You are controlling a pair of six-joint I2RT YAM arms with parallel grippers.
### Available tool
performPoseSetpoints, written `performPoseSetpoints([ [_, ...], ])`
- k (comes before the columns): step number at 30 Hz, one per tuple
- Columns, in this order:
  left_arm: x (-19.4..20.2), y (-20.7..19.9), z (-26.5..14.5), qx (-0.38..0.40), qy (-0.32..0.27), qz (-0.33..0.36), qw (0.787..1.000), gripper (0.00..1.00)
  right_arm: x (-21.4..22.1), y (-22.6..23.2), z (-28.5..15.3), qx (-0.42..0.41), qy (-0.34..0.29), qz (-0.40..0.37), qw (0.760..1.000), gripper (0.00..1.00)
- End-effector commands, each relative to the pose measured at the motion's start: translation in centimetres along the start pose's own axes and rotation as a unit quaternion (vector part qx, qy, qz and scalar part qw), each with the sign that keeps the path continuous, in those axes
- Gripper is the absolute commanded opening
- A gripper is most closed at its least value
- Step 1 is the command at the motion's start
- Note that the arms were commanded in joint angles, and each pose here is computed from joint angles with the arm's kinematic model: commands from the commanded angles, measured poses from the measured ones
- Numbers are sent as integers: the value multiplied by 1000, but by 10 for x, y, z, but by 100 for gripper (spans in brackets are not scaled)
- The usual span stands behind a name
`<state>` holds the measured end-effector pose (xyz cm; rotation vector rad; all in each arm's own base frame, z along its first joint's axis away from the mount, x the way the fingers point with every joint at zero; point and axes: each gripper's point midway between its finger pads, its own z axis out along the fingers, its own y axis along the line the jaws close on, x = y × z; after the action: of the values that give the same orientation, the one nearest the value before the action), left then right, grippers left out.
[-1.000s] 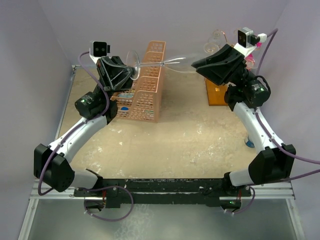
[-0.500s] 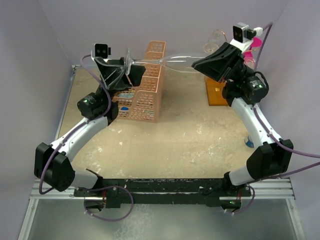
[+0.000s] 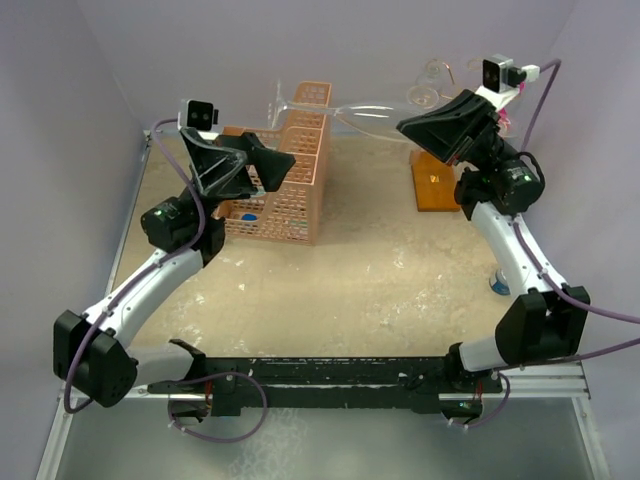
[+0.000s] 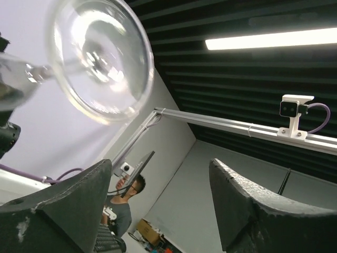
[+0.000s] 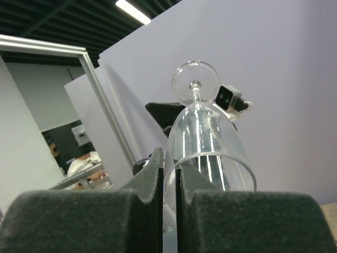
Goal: Take the wine glass off the wine glass rack
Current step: Place the wine glass at the center of the board.
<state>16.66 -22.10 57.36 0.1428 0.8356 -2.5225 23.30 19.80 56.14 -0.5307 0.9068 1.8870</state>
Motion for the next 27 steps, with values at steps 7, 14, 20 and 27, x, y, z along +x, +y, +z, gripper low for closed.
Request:
performPoseSetpoints([
  [7, 4, 43, -15, -180, 0, 135, 974, 99, -13, 49, -24, -11, -12, -209, 978, 0],
  [14, -45, 75, -80, -467, -46, 344, 813, 99, -68, -55, -51, 320, -20, -263, 910, 0],
  [20, -70, 56, -120, -550, -94, 416, 718, 99, -60, -79, -95, 461, 36, -270, 845, 0],
  [27, -75, 75, -138, -577, -89, 408, 702, 99, -39, -95, -112, 548, 89, -239, 797, 0],
])
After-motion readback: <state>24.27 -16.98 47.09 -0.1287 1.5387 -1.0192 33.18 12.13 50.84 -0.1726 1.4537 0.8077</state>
